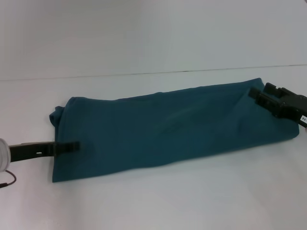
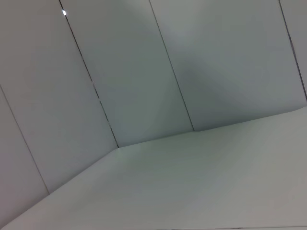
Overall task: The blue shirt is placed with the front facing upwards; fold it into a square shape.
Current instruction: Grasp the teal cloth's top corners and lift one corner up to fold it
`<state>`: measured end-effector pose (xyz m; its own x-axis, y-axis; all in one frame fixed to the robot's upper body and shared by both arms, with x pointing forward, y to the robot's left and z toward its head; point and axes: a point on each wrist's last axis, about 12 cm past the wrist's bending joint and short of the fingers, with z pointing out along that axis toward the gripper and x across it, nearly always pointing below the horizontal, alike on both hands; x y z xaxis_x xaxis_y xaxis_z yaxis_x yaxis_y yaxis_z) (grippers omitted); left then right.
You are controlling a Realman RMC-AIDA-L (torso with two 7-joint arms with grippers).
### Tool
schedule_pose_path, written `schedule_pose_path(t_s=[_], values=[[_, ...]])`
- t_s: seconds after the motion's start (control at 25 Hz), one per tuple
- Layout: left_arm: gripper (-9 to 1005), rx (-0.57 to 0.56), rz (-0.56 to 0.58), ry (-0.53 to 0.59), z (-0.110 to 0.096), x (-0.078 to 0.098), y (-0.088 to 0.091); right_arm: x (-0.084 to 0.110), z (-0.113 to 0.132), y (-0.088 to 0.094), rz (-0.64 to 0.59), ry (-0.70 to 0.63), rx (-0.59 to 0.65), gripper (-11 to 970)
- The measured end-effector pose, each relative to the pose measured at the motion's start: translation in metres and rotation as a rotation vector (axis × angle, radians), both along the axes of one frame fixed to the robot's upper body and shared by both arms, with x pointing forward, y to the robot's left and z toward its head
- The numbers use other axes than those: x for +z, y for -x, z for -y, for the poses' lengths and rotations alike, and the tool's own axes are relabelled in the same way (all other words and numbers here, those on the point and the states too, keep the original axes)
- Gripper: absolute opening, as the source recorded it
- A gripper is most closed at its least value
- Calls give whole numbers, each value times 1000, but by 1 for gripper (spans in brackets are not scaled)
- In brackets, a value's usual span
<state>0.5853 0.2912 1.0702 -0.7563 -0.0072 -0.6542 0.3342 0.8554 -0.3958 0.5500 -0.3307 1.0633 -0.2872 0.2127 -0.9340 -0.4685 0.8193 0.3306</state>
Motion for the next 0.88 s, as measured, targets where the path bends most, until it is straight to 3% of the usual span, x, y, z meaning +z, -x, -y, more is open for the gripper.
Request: schedule_pose_path(t_s=[0.52, 0.88], values=[[848, 31, 0, -30, -4, -3, 4, -2, 0, 1, -10, -11, -4, 661], [789, -1, -9, -20, 1, -3, 5, -2, -1, 1, -13, -11, -4, 662]])
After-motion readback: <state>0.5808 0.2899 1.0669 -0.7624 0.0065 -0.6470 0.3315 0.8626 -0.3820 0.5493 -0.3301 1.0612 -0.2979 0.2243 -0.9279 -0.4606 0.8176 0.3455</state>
